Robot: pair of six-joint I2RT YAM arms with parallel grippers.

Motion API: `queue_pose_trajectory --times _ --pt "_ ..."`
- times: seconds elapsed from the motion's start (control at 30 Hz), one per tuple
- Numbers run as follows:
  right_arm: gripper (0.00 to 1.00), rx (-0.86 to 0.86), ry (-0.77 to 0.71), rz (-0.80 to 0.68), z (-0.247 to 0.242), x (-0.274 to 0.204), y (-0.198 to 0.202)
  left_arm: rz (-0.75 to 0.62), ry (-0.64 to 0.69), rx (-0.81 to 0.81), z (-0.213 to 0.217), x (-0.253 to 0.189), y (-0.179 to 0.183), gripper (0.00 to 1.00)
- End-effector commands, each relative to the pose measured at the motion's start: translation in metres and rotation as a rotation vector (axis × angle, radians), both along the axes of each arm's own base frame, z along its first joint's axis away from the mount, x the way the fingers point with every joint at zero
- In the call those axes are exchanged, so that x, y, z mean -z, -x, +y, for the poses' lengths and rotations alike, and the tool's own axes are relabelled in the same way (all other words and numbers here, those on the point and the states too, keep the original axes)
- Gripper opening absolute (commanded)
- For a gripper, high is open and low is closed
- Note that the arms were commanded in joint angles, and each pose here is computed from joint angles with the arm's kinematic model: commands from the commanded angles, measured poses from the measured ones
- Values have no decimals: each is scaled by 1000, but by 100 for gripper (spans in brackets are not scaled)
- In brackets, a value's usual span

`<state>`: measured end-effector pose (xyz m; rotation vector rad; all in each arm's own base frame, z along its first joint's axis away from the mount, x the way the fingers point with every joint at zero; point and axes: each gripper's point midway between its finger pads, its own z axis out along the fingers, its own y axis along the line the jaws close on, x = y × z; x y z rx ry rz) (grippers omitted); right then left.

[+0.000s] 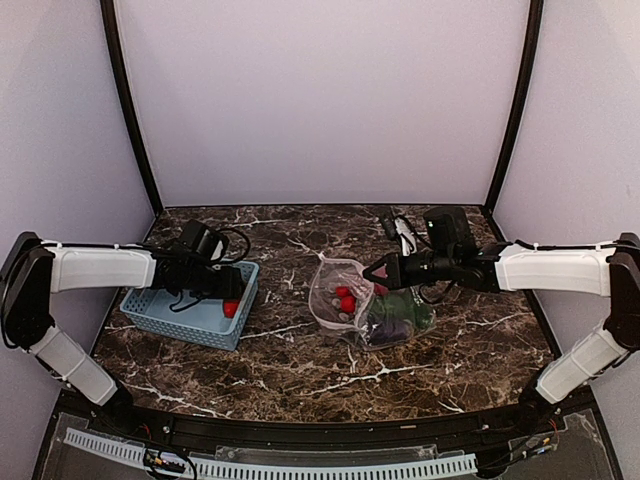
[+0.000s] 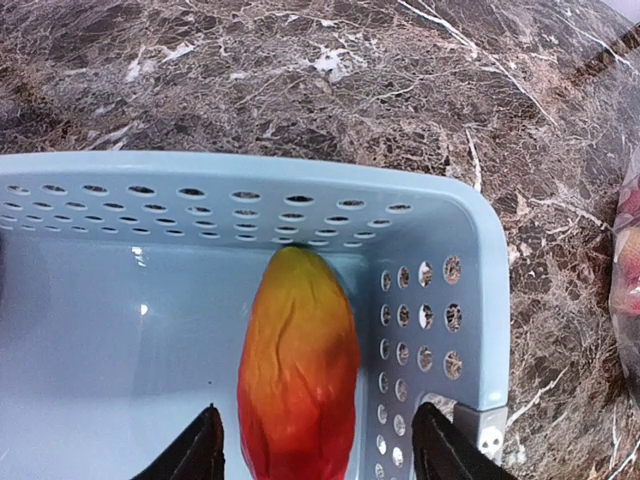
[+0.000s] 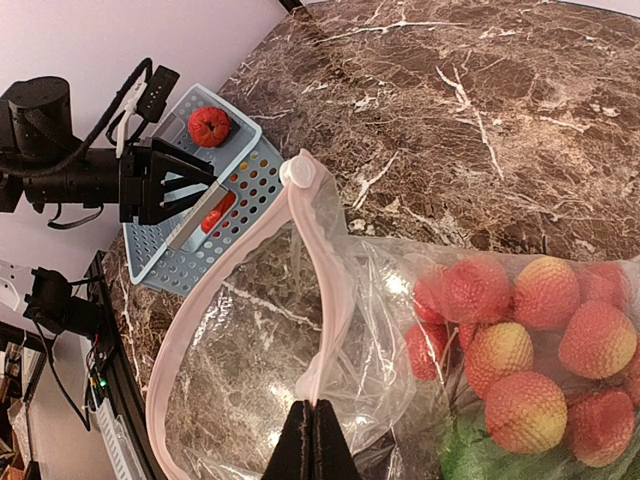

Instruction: Open the zip-top bag and remove the fake food

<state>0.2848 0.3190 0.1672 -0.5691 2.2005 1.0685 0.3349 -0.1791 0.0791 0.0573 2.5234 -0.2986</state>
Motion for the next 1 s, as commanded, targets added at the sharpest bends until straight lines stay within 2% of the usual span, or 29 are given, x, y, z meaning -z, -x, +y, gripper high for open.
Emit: queue_pose_trajectory --times 0.0,0.17,0.37,0.57,0.73,0.97 --pt "0 6 -4 -26 -1 -7 -6 -24 -4 8 5 -19 0 64" --pt "0 5 -8 -28 -1 -8 -6 -103 -8 18 10 -49 0 66" --pt "0 -10 -24 -37 3 -13 -6 -291 75 188 -13 -103 7 70" --pt "0 -26 -46 -44 6 -20 -5 -474 83 525 -89 -136 37 70" --pt "0 -55 -72 -47 10 -30 -1 -508 185 722 -144 -138 51 70" --pt "0 -96 -109 -65 16 -47 8 -556 162 956 -199 -124 66 68"
